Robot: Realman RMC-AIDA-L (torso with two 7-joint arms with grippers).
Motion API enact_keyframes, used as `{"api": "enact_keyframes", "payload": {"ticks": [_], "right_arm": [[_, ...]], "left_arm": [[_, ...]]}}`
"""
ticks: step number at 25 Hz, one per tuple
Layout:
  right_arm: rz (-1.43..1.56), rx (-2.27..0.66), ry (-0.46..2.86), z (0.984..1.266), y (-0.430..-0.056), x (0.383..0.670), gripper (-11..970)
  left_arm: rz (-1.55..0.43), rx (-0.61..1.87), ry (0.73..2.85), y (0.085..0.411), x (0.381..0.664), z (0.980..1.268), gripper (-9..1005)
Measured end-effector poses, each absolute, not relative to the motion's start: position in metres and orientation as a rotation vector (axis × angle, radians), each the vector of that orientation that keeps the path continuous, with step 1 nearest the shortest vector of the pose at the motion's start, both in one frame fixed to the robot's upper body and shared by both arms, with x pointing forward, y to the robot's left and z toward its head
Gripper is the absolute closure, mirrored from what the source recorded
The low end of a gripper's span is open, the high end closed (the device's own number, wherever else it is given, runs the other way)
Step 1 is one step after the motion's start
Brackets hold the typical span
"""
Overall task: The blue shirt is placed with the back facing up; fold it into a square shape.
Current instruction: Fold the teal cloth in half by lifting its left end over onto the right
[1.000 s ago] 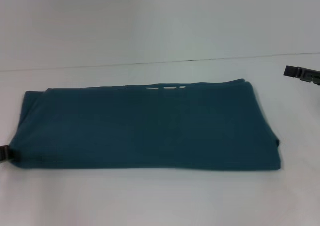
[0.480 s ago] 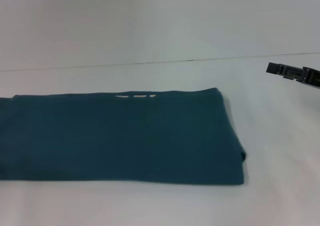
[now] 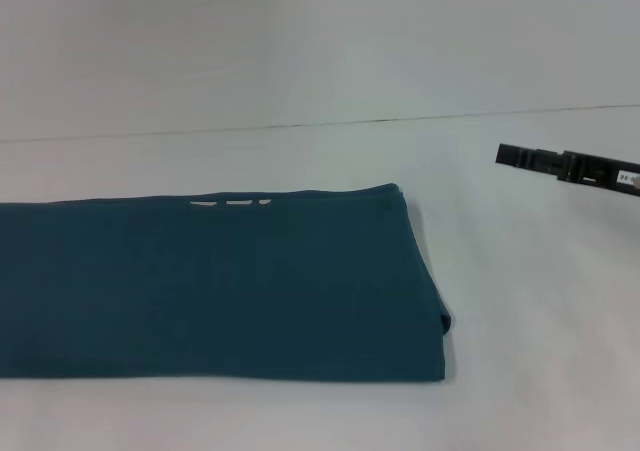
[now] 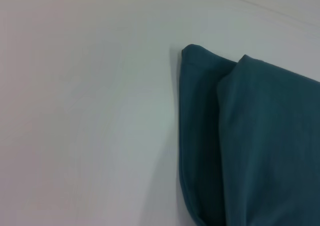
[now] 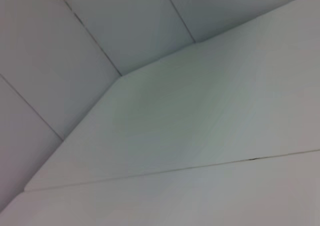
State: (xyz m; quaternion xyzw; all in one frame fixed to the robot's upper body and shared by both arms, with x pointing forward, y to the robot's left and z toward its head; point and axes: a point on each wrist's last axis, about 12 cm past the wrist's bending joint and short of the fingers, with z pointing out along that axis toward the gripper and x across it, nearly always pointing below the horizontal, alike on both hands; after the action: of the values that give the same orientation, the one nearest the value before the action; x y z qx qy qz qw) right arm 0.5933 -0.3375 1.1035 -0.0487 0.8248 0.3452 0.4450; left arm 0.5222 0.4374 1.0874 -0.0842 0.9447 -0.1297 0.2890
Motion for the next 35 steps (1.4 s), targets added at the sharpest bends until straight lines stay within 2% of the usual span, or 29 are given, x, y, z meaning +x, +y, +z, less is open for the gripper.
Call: {"api": "enact_keyframes", "payload": {"ticks": [7,10,13,17,20,23,27,29,30,35], "right_arm": [[0.831,-0.118,2.047,1.095,-0.343,0.585,27],[0.834,-0.110,2.051,1.094,-0.345,0.582,28],[0.841,-0.104,2.052,1.092,-0.346,0.579,28],[0.856,-0.073,2.038,1.089,-0.351,0.572,27],[0.860,-0.057,2.028,1.086,-0.356,0.564,27],[0.854,-0.053,2.028,1.085,-0.365,0.557,28],[0.830,-0.059,2.037,1.086,-0.380,0.548,28],[0.815,-0.068,2.041,1.087,-0.385,0.546,27],[0.809,-0.075,2.044,1.087,-0.386,0.545,27],[0.798,-0.100,2.053,1.088,-0.392,0.542,28]], "left_arm": [[-0.428,-0.174,2.517,0.429,0.521,1.090,971],[-0.547,-0.127,2.461,0.421,0.523,1.097,971],[-0.756,-0.022,2.322,0.401,0.533,1.118,971],[-0.982,0.172,2.145,0.359,0.562,1.150,971],[-1.122,0.321,2.041,0.311,0.587,1.169,971],[-1.238,0.456,1.985,0.248,0.606,1.176,971],[-1.319,0.551,1.955,0.173,0.620,1.168,971],[-1.381,0.516,1.945,0.136,0.622,1.145,970],[-1.381,0.516,1.945,0.136,0.622,1.145,970],[-1.354,0.343,1.971,0.107,0.608,1.091,971]]}}
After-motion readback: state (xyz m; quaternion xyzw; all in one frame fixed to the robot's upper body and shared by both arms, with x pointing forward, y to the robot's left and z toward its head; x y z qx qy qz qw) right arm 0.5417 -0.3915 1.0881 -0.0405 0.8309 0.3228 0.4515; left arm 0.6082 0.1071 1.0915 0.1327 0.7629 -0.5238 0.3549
